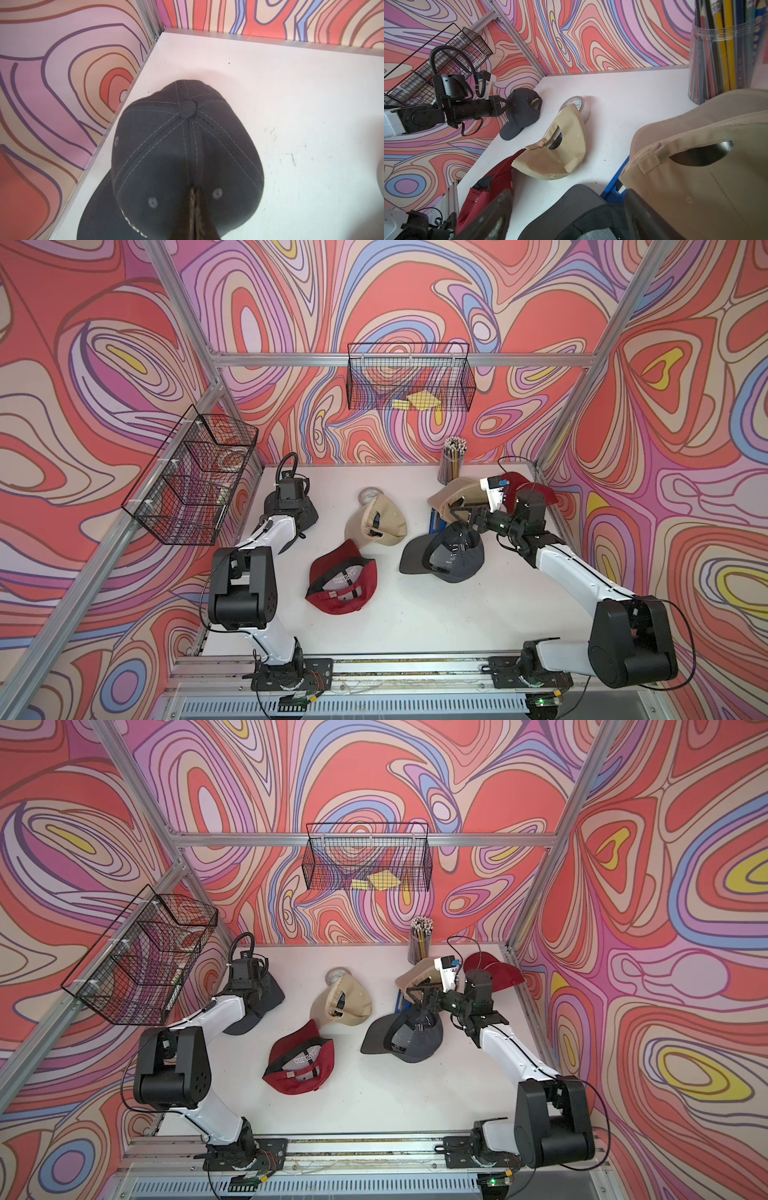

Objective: Open the adjustable buckle of the baseball cap
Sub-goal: Pick up the baseball cap from the center of the board.

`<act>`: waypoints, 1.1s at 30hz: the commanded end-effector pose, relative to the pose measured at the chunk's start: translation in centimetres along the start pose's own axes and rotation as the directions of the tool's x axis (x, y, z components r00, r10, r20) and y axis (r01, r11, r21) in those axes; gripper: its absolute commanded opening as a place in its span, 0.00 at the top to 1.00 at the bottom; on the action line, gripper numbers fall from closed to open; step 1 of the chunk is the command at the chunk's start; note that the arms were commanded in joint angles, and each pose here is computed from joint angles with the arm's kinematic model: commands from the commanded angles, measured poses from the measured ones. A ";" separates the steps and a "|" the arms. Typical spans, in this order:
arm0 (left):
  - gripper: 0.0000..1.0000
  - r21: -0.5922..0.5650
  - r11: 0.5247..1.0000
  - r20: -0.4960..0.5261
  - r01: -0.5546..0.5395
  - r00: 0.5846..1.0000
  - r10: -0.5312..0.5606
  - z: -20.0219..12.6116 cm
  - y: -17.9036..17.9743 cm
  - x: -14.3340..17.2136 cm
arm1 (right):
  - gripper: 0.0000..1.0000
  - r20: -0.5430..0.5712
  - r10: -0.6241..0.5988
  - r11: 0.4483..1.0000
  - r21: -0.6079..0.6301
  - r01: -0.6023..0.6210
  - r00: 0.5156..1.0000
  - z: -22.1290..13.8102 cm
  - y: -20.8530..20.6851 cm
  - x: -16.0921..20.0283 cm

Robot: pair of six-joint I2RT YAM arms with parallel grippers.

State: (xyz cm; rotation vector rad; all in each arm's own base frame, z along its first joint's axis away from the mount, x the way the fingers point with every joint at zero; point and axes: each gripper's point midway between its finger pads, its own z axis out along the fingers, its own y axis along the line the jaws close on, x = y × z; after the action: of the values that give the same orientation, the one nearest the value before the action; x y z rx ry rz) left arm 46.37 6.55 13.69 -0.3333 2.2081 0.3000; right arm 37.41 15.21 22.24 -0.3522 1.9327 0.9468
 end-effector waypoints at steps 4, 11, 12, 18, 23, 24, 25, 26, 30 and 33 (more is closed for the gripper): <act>1.00 0.130 0.991 0.099 0.045 0.993 -0.058 -3.4 -1.0 -2.7 | 0.15 0.020 -0.010 0.999 -0.030 0.010 1.000 -0.1 1.4 -1.3; 1.00 0.421 0.900 0.186 0.110 0.961 -0.205 -10.6 -3.9 -5.7 | 0.17 0.017 0.000 0.996 -0.091 0.001 1.000 1.2 4.1 -2.2; 1.00 0.465 0.876 0.186 0.127 0.953 -0.237 -11.7 -4.3 -5.9 | 0.17 0.025 0.008 0.994 -0.108 -0.005 1.000 1.6 4.4 -2.5; 1.00 0.731 0.657 0.092 0.185 0.927 -0.363 -17.4 -7.7 -6.8 | 0.22 0.059 0.002 0.976 -0.218 0.011 0.998 4.5 8.2 -3.9; 1.00 0.858 0.467 -0.071 0.213 0.950 -0.303 -21.1 -10.7 -7.0 | 0.25 0.020 0.008 0.975 -0.223 -0.003 1.000 5.4 10.3 -4.4; 1.00 0.871 0.443 -0.092 0.214 0.956 -0.280 -21.9 -10.9 -6.9 | 0.25 0.013 0.010 0.975 -0.221 -0.007 1.000 5.2 10.6 -4.4; 1.00 0.873 0.439 -0.096 0.211 0.958 -0.270 -22.4 -10.9 -6.9 | 0.25 0.009 0.012 0.976 -0.220 -0.010 1.000 5.0 10.9 -4.5; 1.00 0.872 0.437 -0.103 0.218 0.957 -0.270 -22.9 -10.8 -6.9 | 0.25 0.005 0.018 0.976 -0.215 -0.017 1.000 4.8 11.1 -4.5; 1.00 0.895 0.416 -0.081 0.163 0.975 -0.209 -25.5 -10.8 -6.9 | 0.23 -0.007 0.056 0.983 -0.176 -0.057 0.998 3.9 11.4 -4.7; 1.00 0.942 0.318 -0.047 0.105 0.982 -0.185 -27.8 -11.4 -6.9 | 0.22 0.009 0.068 0.980 -0.187 -0.065 0.998 3.2 11.8 -4.5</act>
State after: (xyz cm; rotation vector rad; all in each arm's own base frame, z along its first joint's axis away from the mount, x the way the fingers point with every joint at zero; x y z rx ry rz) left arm 36.76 -10.21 32.53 0.0067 1.9102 -0.9779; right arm 35.77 25.07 30.19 -0.4265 1.8502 1.1714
